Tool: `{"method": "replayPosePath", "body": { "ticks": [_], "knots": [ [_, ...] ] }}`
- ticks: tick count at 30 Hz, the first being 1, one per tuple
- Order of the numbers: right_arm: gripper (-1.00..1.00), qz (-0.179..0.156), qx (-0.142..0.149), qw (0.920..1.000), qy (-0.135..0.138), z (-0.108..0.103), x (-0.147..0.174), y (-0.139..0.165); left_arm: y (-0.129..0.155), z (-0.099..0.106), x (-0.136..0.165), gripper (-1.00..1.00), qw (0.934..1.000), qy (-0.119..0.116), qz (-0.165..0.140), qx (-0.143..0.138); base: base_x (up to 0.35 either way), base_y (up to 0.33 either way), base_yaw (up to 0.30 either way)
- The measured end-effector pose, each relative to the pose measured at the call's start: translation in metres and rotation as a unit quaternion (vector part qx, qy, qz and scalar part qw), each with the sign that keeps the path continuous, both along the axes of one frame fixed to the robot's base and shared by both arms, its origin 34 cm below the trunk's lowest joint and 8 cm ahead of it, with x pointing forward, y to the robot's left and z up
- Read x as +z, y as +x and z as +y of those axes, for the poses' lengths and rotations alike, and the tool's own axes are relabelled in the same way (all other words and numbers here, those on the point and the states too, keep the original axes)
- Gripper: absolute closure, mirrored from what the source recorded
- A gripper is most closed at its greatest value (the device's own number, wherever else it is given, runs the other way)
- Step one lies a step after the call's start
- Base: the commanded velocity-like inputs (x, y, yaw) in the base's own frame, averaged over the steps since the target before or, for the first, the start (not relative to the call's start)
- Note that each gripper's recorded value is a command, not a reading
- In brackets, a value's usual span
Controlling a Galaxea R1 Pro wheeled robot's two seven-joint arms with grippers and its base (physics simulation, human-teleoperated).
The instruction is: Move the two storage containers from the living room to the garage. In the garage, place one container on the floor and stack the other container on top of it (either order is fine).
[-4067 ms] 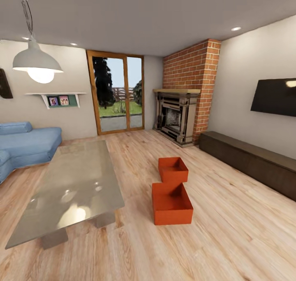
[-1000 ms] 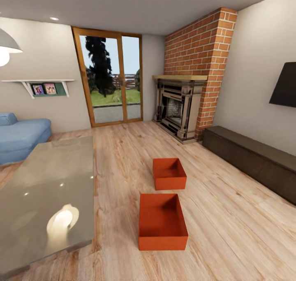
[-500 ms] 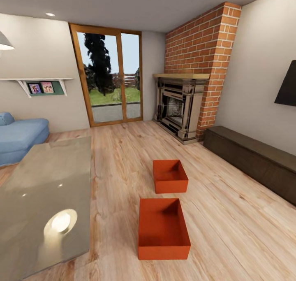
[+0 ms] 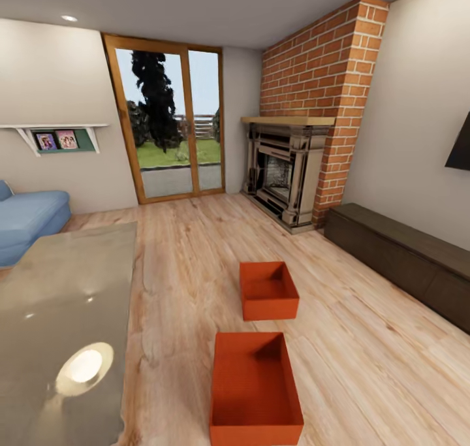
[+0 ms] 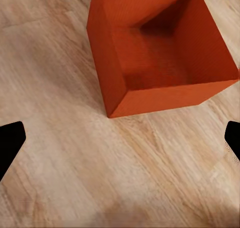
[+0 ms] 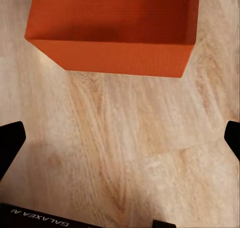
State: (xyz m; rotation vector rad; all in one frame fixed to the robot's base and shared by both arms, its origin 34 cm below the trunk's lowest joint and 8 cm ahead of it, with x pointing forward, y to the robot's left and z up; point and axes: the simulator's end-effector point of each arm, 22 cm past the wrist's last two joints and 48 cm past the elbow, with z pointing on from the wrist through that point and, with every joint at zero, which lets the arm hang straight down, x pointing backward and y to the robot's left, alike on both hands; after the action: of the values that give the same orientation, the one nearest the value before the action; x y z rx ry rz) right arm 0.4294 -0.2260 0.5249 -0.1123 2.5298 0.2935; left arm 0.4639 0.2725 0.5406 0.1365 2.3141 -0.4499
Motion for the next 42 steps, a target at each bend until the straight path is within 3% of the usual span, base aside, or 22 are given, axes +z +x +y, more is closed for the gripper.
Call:
{"method": "replayPosePath", "body": {
  "ticks": [15,39,42],
  "knots": [
    [-1.00,0.000,0.000,1.0000,0.000,0.000,0.000,0.000,0.000,0.000,0.000,-1.00,1.0000,0.000,0.001,0.000,0.252,-0.211,0.000],
    [-1.00,0.000,0.001,1.0000,0.000,0.000,-0.001,0.000,0.000,0.000,0.000,-1.00,1.0000,0.000,0.000,0.000,0.012,-0.010,0.000],
    [-1.00,-0.011,-0.008,0.9998,0.013,0.037,0.006,0.019,0.005,0.003,0.002,-1.00,1.0000,0.003,-0.005,0.004,0.000,0.000,0.000]
  ]
}}
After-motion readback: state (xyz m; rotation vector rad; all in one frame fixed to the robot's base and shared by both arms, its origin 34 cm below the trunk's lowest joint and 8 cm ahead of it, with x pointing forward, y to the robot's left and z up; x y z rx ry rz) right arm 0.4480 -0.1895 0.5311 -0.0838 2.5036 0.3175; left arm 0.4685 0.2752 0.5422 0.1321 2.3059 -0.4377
